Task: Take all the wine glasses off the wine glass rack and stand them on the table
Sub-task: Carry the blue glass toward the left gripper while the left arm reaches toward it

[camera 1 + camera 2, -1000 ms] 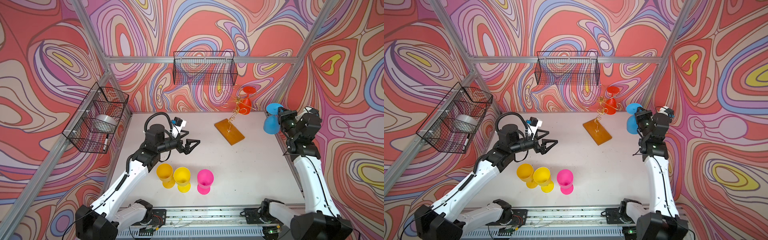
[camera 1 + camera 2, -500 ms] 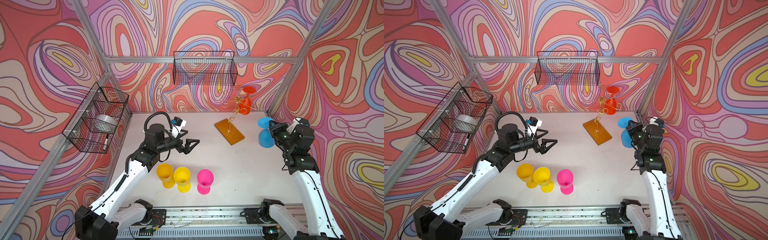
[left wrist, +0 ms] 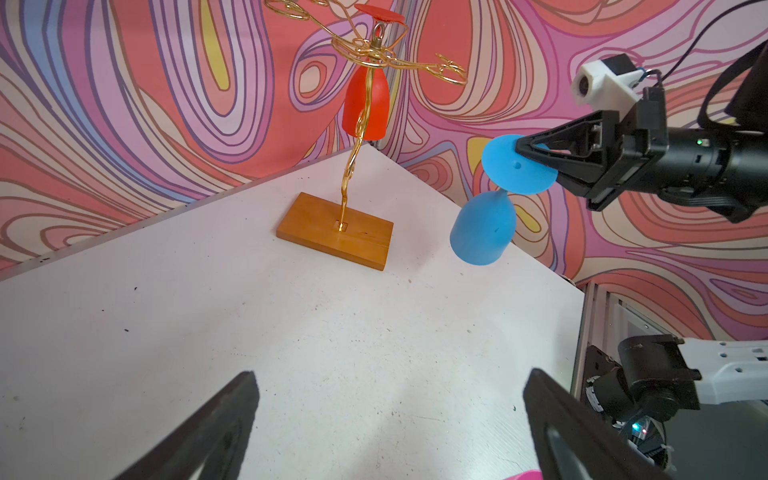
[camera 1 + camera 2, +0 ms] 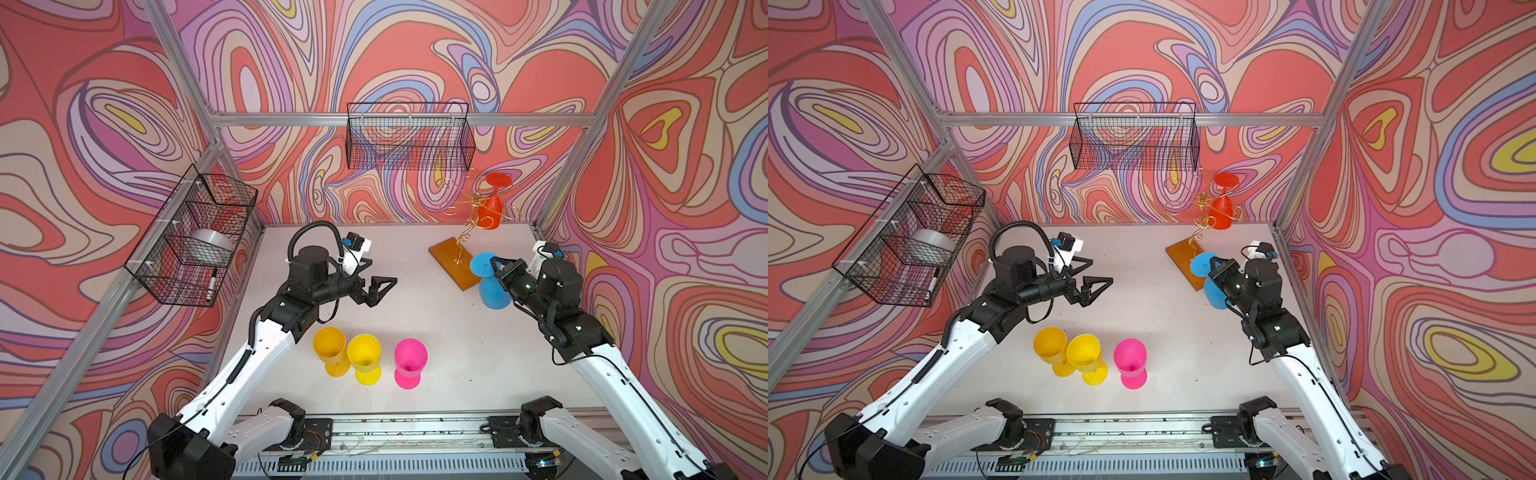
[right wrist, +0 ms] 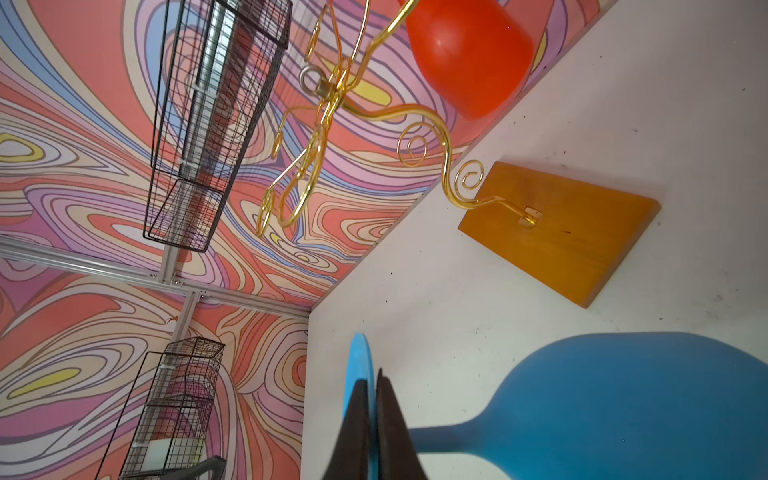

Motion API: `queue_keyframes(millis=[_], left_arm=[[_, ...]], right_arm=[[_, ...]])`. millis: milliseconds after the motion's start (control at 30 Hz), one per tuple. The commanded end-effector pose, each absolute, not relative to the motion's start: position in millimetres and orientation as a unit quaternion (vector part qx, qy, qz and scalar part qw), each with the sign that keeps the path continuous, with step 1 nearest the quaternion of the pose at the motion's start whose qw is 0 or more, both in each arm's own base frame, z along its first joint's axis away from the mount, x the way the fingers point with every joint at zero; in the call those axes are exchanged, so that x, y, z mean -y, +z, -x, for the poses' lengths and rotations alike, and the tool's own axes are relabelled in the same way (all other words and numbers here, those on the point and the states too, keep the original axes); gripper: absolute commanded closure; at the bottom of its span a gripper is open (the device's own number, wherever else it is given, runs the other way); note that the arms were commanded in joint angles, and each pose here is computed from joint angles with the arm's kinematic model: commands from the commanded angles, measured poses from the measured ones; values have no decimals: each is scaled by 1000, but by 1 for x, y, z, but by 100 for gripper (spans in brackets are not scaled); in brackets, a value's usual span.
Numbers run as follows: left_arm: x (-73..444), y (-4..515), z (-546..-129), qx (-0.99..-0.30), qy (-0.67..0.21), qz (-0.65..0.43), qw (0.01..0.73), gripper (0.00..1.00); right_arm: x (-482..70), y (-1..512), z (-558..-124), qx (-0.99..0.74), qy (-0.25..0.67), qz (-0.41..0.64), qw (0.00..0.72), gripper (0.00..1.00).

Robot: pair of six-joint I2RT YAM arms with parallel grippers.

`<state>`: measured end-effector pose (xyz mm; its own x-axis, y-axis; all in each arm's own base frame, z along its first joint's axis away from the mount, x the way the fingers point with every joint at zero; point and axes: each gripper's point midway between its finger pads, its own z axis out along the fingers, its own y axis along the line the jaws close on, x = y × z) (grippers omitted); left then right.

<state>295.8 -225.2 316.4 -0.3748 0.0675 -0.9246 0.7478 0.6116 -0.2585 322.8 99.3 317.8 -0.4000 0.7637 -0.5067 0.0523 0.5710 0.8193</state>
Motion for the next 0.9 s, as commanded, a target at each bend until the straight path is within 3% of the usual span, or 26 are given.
queue_keyframes(millis=[0, 267, 867], left_arm=[[214, 319, -305, -766, -314, -256, 498, 0], [193, 312, -327, -795, -283, -201, 498, 0], [142, 304, -351, -854, -153, -106, 487, 0]], right_arm=[[-111, 319, -324, -746, 371, -265, 485, 100], [-179, 319, -328, -763, 390, -187, 480, 100], [-344, 356, -332, -717, 481, 105, 494, 100]])
